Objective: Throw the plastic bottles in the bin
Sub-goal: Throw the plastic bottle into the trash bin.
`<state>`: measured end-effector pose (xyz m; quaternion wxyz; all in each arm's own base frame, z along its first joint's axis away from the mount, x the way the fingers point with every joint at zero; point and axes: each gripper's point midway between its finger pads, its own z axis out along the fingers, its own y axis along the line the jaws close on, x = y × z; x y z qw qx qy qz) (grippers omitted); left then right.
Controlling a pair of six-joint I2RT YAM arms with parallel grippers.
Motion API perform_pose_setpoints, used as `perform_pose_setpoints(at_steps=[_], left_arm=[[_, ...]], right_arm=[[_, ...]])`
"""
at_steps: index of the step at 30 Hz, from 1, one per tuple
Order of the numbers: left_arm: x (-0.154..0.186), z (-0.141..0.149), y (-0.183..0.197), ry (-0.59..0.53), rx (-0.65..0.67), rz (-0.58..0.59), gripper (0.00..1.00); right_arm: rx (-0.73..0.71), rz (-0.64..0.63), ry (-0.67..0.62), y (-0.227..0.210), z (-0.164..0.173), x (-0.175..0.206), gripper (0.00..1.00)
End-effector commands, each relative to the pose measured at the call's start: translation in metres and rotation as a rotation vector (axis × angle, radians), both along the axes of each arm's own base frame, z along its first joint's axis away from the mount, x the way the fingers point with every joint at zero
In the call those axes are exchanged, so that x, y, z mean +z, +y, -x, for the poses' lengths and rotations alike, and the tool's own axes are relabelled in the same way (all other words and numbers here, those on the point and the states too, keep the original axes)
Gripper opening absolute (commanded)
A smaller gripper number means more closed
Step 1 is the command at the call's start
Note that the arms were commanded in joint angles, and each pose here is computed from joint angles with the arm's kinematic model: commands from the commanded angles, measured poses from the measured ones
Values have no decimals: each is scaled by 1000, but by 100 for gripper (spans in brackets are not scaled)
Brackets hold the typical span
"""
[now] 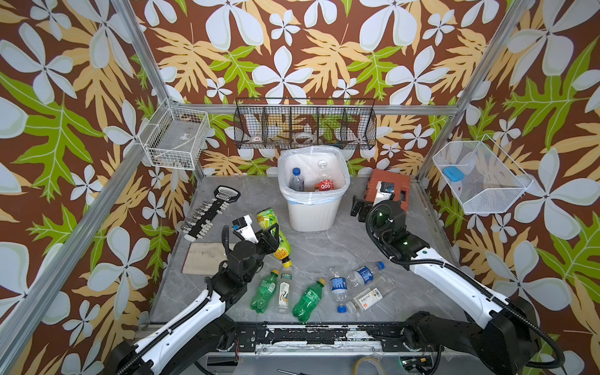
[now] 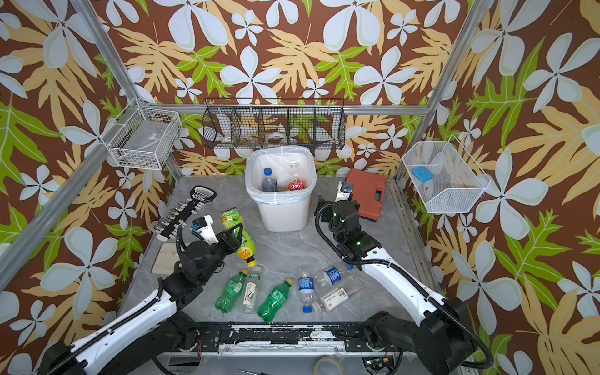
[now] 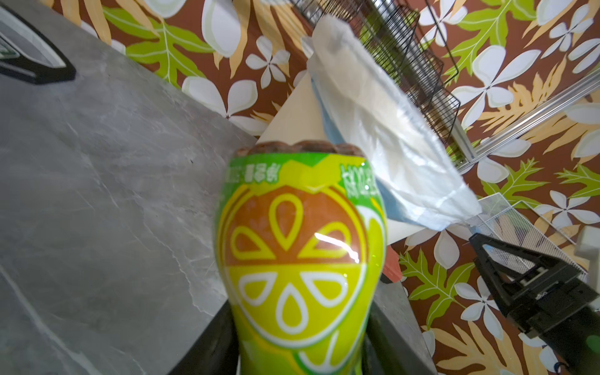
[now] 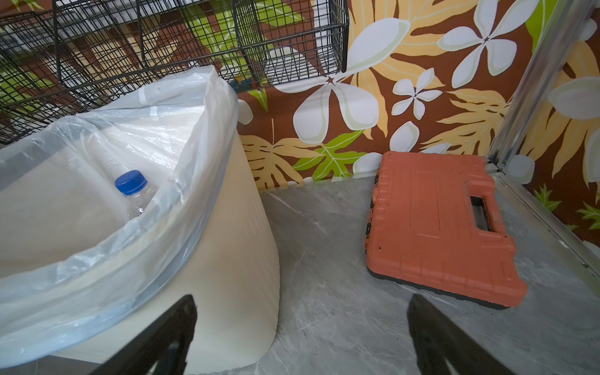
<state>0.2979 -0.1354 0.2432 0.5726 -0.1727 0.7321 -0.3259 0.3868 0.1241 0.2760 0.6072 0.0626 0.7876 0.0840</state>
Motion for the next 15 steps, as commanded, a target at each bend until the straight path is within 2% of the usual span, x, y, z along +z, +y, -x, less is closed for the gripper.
perform_pose_setpoints(at_steps=[1,8,12,15], left_arm=[[35,0,15,-94,62,-56,56],[125,-13,-1,-270,26,-148,58],[176,-38,-33,-356,-44,-212,58],[196,-68,-62,-360,-98,-263,58]], right_arm=[[-8,-21,-27,-1,-1,9,100],[-3,-26,-33,1,-2,12,100],[-6,-29,-38,0,-1,15,100],[-14,-25,-39,-3,2,15,100]])
